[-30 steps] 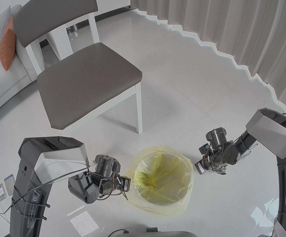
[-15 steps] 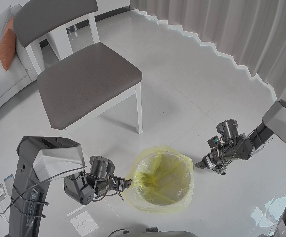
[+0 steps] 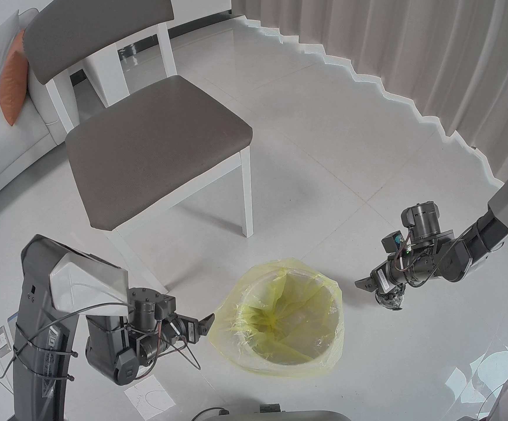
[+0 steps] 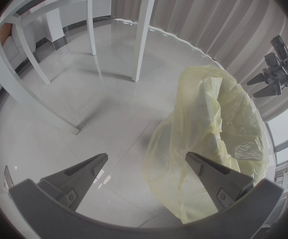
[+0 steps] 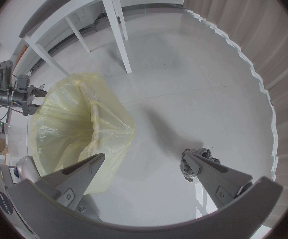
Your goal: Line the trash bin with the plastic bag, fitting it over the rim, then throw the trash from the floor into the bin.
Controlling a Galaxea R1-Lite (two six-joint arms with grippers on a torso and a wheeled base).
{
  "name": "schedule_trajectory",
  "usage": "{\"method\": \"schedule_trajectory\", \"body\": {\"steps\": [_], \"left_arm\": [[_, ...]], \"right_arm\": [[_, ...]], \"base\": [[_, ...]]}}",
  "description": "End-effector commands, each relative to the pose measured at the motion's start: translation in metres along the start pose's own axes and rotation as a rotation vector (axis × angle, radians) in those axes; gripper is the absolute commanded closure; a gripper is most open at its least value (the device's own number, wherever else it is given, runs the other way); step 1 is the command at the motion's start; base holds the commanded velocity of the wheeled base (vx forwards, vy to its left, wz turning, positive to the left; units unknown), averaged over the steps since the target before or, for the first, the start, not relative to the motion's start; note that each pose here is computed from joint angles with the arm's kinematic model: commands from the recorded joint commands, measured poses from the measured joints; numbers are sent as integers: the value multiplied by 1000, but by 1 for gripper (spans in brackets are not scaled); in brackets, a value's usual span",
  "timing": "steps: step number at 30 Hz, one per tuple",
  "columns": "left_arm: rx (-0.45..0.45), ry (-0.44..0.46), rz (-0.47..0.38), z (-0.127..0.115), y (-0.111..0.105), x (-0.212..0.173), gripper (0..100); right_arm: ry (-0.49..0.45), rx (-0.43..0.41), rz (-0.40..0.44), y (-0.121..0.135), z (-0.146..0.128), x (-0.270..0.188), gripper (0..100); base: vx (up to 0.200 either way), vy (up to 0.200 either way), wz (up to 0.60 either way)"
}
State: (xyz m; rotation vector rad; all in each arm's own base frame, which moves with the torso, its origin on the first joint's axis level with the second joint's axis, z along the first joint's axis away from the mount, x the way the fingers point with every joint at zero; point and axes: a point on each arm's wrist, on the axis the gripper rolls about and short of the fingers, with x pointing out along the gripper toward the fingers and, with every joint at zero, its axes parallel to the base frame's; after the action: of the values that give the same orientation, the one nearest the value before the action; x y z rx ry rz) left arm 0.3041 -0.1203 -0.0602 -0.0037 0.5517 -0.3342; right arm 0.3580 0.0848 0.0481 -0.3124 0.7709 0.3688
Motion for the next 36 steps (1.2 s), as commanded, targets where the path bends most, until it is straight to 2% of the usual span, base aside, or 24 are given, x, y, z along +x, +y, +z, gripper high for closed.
{"method": "schedule_trajectory", "body": {"steps": [1, 9, 12, 23, 30, 36], "left_arm": [[52, 77, -27, -29, -7, -28, 0], [130, 93, -51, -40, -19, -11, 0], [146, 100, -53, -37, -24, -5, 0], [184, 124, -42, 0, -54, 42, 0], [176, 97, -48, 9, -58, 52, 0], [164, 119, -29, 5, -49, 48, 0]], "right_arm": [[-24, 2, -10, -1, -5, -11, 0], [-38, 7, -18, -3, -4, -21, 0], [-46, 3, -18, -7, -4, -22, 0], [-41, 4, -16, -14, -7, -22, 0], [-34, -7, -15, -15, -8, -22, 0], [-20, -1, -4, -17, -12, -19, 0]], "base": [[0, 0, 0], [0, 0, 0], [0, 0, 0], [0, 0, 0], [0, 0, 0], [0, 0, 0]]}}
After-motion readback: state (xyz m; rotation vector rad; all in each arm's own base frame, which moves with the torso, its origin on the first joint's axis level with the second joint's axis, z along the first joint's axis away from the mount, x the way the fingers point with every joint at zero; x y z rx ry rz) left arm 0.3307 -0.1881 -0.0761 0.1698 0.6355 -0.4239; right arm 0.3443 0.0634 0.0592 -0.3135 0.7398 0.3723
